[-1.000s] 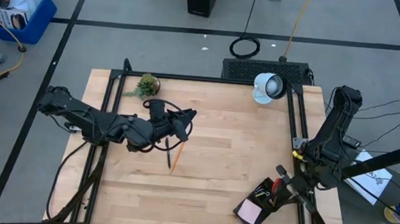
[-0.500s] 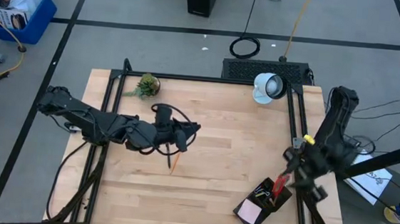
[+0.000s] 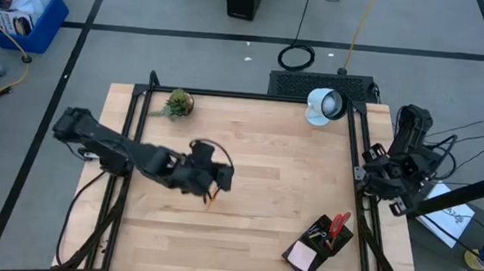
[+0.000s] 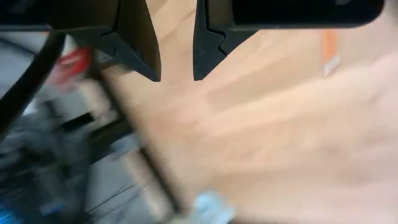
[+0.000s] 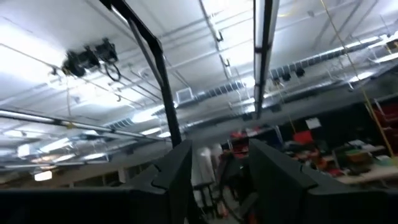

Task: Pick and place office supplies into organizer
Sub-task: Put the light orange pencil into the desk organizer

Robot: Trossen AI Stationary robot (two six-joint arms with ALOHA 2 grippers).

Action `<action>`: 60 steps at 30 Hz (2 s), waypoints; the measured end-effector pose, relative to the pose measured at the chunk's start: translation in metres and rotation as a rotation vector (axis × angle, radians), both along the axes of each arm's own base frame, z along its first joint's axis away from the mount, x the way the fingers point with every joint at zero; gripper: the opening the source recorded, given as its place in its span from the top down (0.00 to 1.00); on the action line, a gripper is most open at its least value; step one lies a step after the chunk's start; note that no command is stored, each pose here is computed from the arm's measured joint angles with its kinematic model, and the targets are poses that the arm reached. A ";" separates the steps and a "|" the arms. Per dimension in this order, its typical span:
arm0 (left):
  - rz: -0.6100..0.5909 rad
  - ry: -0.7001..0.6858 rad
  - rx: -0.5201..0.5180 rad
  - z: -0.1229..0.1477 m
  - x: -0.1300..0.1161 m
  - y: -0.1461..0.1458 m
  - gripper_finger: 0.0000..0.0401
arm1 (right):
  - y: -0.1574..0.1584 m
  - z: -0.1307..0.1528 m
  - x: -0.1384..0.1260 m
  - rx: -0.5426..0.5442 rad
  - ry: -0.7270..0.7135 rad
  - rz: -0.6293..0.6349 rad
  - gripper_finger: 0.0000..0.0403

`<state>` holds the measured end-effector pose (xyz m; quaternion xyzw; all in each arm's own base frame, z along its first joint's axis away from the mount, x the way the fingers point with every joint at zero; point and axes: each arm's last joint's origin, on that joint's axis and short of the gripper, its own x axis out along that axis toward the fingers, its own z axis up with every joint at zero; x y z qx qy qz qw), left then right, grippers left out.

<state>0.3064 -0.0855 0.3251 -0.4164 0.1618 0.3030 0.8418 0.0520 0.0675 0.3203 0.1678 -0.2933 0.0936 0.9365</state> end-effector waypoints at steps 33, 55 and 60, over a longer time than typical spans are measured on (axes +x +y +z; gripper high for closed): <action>0.201 0.614 -0.242 -0.165 0.039 -0.024 0.76 | -0.003 0.008 0.002 0.063 0.128 -0.112 0.66; 0.231 0.765 -0.211 -0.188 0.034 -0.023 0.76 | -0.003 0.007 0.003 0.067 0.149 -0.130 0.67; 0.216 0.764 -0.221 -0.193 0.037 -0.024 0.76 | -0.003 0.007 0.003 0.069 0.148 -0.128 0.67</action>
